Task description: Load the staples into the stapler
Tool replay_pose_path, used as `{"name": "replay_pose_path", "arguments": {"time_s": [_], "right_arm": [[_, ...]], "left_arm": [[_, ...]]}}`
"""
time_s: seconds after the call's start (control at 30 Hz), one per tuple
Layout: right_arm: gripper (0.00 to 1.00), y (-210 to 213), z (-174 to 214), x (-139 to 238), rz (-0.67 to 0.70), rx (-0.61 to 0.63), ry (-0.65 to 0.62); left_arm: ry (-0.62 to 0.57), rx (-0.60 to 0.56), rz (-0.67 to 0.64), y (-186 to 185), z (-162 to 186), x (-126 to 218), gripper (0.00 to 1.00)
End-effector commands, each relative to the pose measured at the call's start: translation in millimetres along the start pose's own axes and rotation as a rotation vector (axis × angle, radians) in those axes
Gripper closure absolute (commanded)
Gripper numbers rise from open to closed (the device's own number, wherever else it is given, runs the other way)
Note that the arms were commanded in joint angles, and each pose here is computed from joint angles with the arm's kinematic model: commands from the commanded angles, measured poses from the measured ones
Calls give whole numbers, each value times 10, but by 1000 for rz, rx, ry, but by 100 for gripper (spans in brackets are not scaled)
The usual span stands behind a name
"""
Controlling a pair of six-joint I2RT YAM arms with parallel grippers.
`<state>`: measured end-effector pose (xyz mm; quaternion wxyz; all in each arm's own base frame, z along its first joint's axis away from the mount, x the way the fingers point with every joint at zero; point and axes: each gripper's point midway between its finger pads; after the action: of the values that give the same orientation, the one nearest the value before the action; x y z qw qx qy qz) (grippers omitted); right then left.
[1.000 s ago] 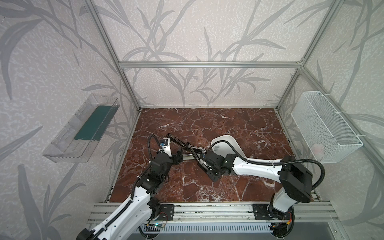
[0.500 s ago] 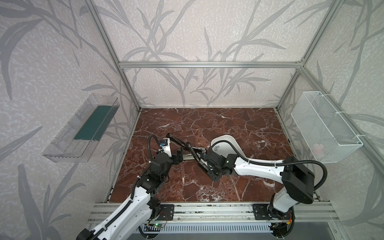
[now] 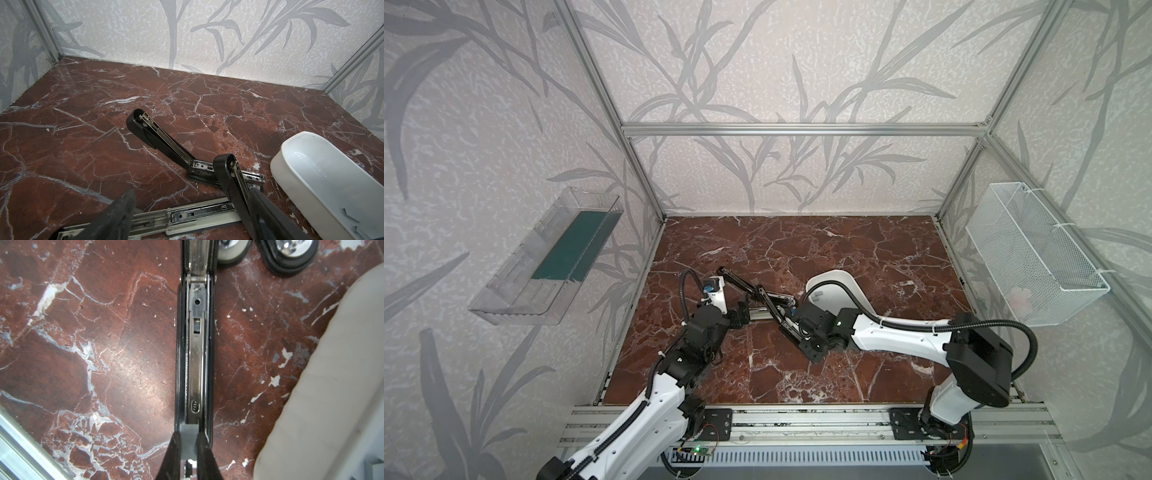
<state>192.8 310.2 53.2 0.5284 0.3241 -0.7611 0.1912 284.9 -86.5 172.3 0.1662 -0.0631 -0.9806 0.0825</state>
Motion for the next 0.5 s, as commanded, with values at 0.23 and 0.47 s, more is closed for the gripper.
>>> {"name": "replay_pose_path", "arguments": {"time_s": [0.23, 0.47], "right_arm": [[100, -51, -22, 89, 20, 12, -15], [100, -80, -49, 157, 28, 11, -33]], "left_arm": [[-10, 2, -23, 54, 12, -2, 14], [-9, 2, -21, 48, 3, -1, 14]]}}
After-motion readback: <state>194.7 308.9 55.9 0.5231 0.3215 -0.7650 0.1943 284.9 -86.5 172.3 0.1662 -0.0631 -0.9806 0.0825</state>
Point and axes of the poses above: each gripper's point midway between its finger pads, its own x axis back along the fingers, its own y axis along the line the jaws close on, z = x × y, and after that the axes turned 2 degrees about -x, right-handed
